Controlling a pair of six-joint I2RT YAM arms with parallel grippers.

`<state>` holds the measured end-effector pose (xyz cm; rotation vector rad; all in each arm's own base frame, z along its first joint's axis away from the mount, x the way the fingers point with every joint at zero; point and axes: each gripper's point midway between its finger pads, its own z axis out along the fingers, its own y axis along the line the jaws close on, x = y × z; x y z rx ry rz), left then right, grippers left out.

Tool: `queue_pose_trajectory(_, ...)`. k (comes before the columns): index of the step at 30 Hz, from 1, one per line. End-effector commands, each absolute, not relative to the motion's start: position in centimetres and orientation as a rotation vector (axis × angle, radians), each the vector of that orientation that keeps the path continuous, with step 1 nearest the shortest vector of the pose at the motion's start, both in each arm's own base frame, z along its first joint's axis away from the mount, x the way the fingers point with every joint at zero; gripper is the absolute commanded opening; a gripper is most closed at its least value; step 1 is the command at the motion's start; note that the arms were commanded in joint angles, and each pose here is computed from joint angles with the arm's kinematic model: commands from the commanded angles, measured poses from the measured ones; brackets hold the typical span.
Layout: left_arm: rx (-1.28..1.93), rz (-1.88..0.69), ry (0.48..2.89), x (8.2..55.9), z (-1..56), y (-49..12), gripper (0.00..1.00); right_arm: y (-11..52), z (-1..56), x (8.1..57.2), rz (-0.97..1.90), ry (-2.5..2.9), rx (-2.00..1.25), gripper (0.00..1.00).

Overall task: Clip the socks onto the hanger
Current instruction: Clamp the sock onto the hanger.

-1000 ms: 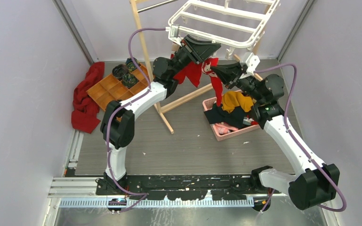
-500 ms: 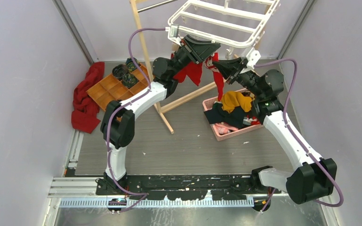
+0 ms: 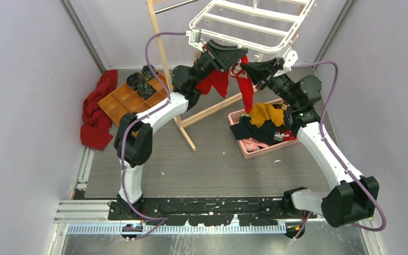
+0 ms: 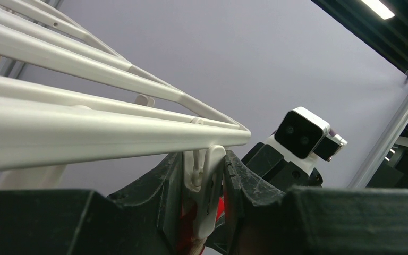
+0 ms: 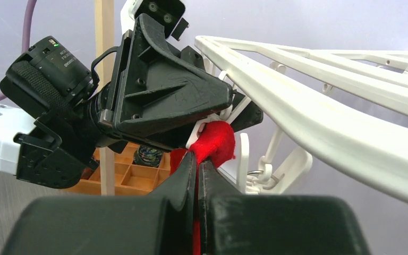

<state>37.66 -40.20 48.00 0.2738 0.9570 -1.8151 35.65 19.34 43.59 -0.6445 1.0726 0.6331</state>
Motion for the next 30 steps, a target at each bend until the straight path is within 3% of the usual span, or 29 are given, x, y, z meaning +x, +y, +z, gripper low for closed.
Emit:
queue_pose_trajectory(1, 0.222, -1.827, 0.916, 38.6, 48.7, -38.9, 0.00, 18.7, 46.9, 35.4, 0.616, 0.990, -0.593, 0.01)
queue_pose_trajectory(4, 0.218, -1.830, 0.915, 38.6, 48.8, -39.0, 0.00, 18.6, 46.5, 35.4, 0.616, 0.999, -0.593, 0.01)
queue_pose_trajectory(7, 0.211, -1.834, 0.917, 38.7, 48.8, -38.9, 0.19, 18.6, 46.4, 35.3, 0.614, 1.001, -0.595, 0.01)
queue_pose_trajectory(13, 0.212, -1.821, 0.914, 38.6, 48.8, -38.8, 0.44, 18.6, 46.1, 35.3, 0.616, 1.009, -0.597, 0.01)
queue_pose_trajectory(22, 0.198, -1.769, 0.934, 38.3, 48.6, -38.1, 0.69, 18.7, 45.5, 34.8, 0.630, 1.025, -0.597, 0.02)
queue_pose_trajectory(25, 0.188, -1.725, 0.965, 38.2, 48.2, -37.7, 0.79, 18.6, 45.0, 34.5, 0.638, 1.037, -0.598, 0.05)
queue_pose_trajectory(30, 0.173, -1.632, 1.052, 37.8, 46.9, -36.8, 0.86, 18.4, 43.9, 33.7, 0.644, 1.074, -0.593, 0.26)
